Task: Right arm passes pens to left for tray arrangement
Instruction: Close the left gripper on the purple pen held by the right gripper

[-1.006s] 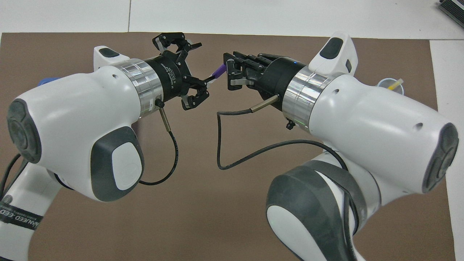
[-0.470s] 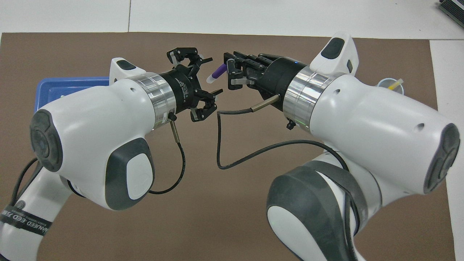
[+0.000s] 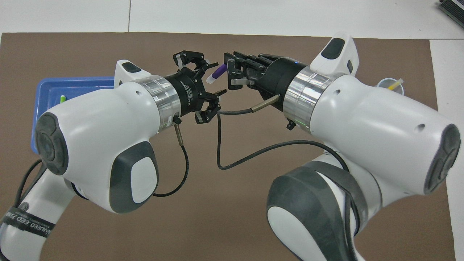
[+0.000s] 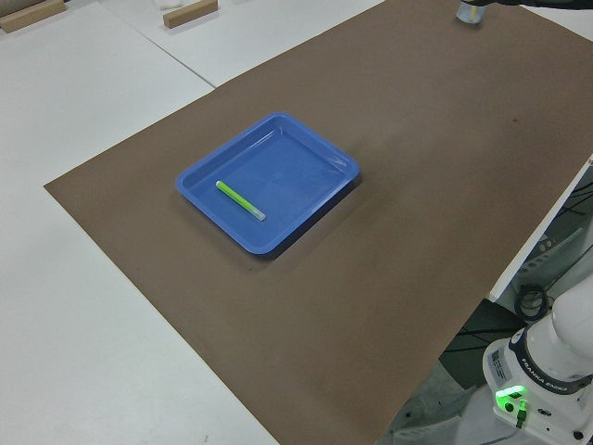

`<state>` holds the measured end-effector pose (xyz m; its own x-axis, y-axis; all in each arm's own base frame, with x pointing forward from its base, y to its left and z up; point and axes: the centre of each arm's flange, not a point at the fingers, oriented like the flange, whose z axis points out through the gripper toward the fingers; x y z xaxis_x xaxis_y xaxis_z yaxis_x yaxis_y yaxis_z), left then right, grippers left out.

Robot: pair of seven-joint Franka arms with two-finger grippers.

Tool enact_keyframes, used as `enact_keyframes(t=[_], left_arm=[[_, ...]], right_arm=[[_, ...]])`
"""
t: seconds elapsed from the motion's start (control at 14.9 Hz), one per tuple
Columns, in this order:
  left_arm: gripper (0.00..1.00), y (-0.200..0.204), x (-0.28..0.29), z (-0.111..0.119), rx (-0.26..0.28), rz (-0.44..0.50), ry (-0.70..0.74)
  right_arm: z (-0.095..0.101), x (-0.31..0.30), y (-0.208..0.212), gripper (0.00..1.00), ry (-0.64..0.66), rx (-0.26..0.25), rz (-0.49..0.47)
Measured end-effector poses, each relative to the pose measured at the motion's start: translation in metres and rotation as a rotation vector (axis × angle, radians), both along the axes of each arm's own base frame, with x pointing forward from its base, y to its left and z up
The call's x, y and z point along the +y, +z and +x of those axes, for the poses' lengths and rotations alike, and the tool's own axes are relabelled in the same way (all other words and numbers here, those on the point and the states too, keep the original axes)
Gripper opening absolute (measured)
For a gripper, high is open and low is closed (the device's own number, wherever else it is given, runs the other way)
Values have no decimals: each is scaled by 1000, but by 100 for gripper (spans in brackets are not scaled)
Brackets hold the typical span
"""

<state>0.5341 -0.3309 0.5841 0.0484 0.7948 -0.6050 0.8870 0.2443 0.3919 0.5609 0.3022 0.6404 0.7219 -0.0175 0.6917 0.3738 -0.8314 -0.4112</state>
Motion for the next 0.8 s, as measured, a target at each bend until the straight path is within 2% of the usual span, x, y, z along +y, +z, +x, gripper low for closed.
enact_keyframes(t=[0.13,0.27,0.47,0.6,0.67,0.8], left_arm=[[61,0,0,0,0,0,0],[55,0,0,0,1,1,0],[51,0,1,0,1,1,1],[37,0,1,1,0,1,2],[36,0,1,1,0,1,3],[23,0,7,4,-3,-1,16]], right_arm=[[0,0,0,18,0,0,0],[0,0,0,18,0,0,-1],[-1,0,0,18,0,0,-1],[-1,0,-1,18,1,1,-2],[-1,0,-1,18,1,1,-2],[-3,1,-1,18,3,6,-4]])
